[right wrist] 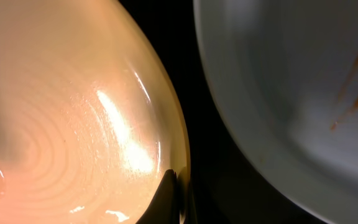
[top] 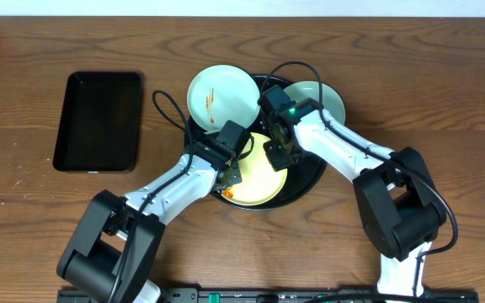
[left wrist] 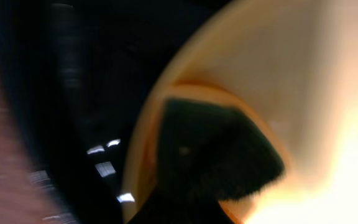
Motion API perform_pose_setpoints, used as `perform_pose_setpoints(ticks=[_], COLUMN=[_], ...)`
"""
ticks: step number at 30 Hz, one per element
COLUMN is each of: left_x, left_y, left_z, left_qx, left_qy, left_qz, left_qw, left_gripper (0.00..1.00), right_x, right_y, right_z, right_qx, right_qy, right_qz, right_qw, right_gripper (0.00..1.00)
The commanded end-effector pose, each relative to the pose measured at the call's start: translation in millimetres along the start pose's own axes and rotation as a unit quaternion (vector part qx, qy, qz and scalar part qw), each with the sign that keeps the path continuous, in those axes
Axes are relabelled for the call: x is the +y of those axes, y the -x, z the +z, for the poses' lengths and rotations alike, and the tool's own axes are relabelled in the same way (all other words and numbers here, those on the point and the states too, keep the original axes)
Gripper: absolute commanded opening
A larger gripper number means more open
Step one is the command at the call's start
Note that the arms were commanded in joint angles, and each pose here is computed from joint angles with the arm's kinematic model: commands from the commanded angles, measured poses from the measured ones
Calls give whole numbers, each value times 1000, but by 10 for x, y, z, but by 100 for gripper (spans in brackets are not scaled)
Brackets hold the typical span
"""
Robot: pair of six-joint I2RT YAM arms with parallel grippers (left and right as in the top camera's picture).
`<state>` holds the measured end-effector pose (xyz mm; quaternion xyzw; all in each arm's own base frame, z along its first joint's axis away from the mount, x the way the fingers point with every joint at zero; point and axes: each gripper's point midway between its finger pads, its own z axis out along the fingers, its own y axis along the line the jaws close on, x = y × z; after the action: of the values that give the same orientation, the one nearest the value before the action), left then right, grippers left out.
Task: Clean dirty plates on tray and stack at the side
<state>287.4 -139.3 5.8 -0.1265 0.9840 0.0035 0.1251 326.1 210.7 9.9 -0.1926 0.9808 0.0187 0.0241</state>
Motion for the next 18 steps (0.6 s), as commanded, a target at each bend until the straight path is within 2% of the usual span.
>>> perform_pose_setpoints(ticks=[1, 7, 10, 14, 18], left_x=[357, 167, -118, -509, -708], left_y=[294, 368, 209, 120, 102], left_z=[-87, -144, -113, -162, -206], left_qx=[-73, -76, -26, 12, 25], left_qy=[106, 63, -16, -119, -170], left_qz=[12, 13, 11, 11, 13], left_qw=[992, 995, 999, 993, 985], left_gripper=[7, 7, 7, 7, 7], right_x=[-118, -118, -118, -118, -118], right_y=[-95, -98, -100, -98, -97], right_z=[40, 40, 40, 40, 40], right_qx=[18, 19, 20, 19, 19], right_qy=[-27, -27, -27, -27, -27], right_qz=[-2, -2, -2, -2, -2], right_qw=[999, 999, 999, 999, 999], right_gripper=[1, 1, 1, 1, 1])
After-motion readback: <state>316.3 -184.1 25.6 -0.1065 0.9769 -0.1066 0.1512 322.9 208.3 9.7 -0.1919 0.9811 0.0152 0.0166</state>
